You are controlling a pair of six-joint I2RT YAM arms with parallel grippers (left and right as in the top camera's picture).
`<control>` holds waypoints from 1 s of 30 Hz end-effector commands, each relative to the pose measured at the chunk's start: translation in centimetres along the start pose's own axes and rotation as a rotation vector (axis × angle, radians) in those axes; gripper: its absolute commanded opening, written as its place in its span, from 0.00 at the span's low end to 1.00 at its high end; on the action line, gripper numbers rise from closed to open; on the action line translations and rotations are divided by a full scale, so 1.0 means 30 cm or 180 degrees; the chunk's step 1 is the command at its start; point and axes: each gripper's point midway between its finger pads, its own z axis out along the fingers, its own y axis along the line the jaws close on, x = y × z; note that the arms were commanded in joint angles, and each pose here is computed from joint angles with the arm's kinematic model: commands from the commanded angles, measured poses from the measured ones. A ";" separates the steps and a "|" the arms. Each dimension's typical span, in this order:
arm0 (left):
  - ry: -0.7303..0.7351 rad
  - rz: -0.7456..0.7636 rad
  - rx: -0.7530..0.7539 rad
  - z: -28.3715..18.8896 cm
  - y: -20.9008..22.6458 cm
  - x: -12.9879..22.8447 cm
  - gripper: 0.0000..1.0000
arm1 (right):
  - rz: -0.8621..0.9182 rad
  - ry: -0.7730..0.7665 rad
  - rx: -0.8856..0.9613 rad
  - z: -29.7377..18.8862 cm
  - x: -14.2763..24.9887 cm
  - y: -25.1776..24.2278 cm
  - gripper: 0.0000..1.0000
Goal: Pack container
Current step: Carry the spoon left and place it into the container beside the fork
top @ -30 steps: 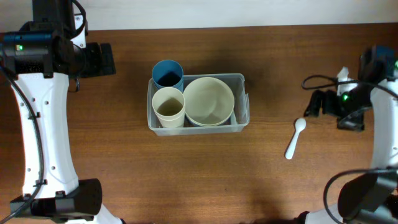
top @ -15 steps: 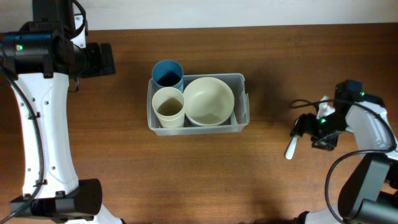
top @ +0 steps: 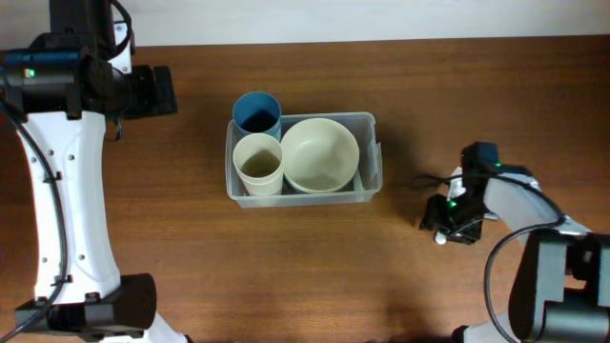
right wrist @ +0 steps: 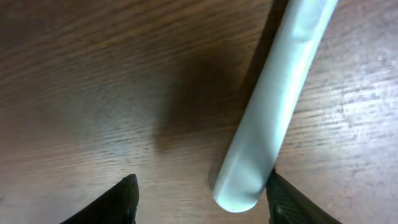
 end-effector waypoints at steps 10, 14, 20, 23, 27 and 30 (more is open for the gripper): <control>-0.0004 -0.0031 -0.0038 -0.001 0.011 0.000 1.00 | 0.0419 -0.0386 0.0647 0.032 -0.039 -0.080 0.54; -0.0003 -0.0031 -0.0038 -0.001 0.011 0.000 1.00 | 0.0473 -0.0406 0.0610 0.057 -0.030 -0.082 0.45; -0.0003 -0.0031 -0.0038 -0.001 0.011 0.000 1.00 | 0.0473 -0.0398 0.0606 0.071 -0.020 -0.087 0.31; -0.0003 -0.0031 -0.0038 -0.001 0.011 0.000 1.00 | 0.0472 -0.0404 0.0600 0.071 -0.021 -0.086 0.26; -0.0003 -0.0031 -0.0039 -0.001 0.012 0.000 1.00 | 0.0472 -0.0404 0.0599 0.071 -0.021 -0.085 0.17; -0.0003 -0.0031 -0.0038 -0.001 0.011 0.000 1.00 | 0.0474 -0.0401 0.0587 0.071 -0.021 -0.084 0.14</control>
